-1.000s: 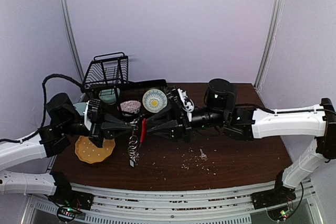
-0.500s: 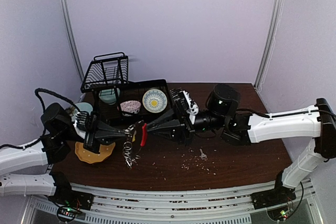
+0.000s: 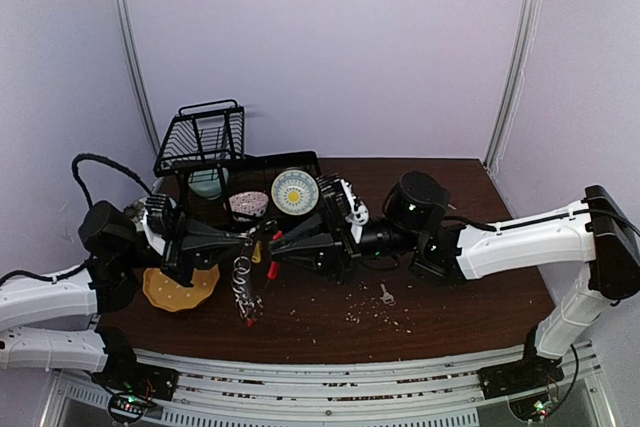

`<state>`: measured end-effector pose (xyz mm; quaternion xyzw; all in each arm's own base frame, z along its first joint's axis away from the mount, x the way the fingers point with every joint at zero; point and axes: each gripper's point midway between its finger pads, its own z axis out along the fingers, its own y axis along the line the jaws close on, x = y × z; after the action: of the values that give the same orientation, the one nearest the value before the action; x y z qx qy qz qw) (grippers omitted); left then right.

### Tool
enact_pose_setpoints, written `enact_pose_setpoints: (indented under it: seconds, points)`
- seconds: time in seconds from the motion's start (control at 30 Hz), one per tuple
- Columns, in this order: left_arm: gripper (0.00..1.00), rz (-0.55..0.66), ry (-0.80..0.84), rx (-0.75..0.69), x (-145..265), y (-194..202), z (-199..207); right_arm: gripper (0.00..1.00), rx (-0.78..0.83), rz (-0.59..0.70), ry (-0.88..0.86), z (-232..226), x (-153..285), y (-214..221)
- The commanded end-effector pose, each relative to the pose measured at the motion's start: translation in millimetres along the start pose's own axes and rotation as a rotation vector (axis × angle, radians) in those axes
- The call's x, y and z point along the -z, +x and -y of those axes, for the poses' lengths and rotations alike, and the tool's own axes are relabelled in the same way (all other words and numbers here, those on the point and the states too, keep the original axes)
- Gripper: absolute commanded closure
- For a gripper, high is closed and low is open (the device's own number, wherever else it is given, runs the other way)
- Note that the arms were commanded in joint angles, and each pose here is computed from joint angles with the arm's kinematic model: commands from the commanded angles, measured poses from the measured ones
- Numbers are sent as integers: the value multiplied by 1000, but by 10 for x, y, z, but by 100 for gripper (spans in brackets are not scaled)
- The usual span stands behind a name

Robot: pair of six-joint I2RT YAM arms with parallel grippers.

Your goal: Put the keys on the keyring

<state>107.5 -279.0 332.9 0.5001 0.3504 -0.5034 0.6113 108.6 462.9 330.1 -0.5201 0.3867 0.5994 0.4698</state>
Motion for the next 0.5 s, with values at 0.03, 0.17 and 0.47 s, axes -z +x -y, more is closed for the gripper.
enact_pose_setpoints:
  seconds: [0.03, 0.17, 0.47]
  points:
    - [100, 99, -24, 7, -23, -300, -63, 84, 22, 49, 8, -32, 8, -191]
    - [100, 149, -6, 42, -14, -337, -38, 82, 8, 64, 37, 24, 9, -196]
    - [100, 199, 17, 151, -32, -338, -64, 80, -36, 127, 56, 93, -11, -250]
